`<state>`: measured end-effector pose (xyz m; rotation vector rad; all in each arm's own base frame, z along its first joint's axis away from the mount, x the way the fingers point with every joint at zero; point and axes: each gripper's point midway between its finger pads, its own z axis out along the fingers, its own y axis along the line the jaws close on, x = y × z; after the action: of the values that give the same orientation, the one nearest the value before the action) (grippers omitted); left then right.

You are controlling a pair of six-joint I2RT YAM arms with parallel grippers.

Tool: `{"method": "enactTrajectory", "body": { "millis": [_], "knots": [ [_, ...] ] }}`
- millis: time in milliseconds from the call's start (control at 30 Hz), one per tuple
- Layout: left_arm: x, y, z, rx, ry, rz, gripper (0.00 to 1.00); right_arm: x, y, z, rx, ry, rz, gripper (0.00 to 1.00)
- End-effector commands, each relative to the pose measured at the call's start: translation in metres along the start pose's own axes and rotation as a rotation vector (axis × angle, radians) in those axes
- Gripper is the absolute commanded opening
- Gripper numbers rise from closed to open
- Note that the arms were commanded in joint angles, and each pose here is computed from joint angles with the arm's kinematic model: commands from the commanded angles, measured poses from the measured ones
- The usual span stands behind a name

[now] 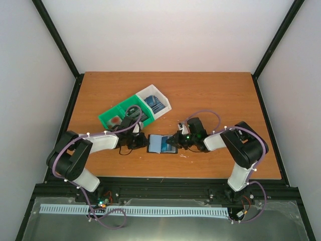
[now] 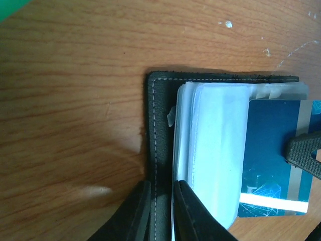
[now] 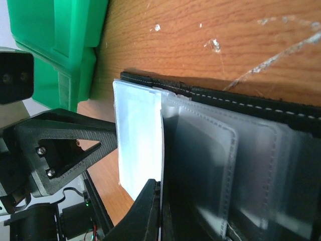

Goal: Put the credit cards into the card holder
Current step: Insert the credit card into the card holder.

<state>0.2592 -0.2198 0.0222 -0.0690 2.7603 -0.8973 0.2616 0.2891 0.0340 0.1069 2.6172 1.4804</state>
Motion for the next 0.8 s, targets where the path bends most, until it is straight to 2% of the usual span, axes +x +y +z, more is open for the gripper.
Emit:
{"method": "enactTrajectory", "body": {
  "millis": [0,200,767],
  "knots": [
    [0.001,-0.002,0.002,-0.002,0.006,0.023,0.15,-0.006,0.007,0.005,-0.046,-0.005,0.0,0.03],
    [0.005,0.002,0.008,-0.006,0.03,0.018,0.11,-0.007,0.009,0.009,-0.066,-0.005,0.001,0.03],
    [0.009,0.006,0.01,-0.011,0.035,0.007,0.1,0.0,0.021,0.041,-0.068,0.021,-0.039,0.03]
  ]
}}
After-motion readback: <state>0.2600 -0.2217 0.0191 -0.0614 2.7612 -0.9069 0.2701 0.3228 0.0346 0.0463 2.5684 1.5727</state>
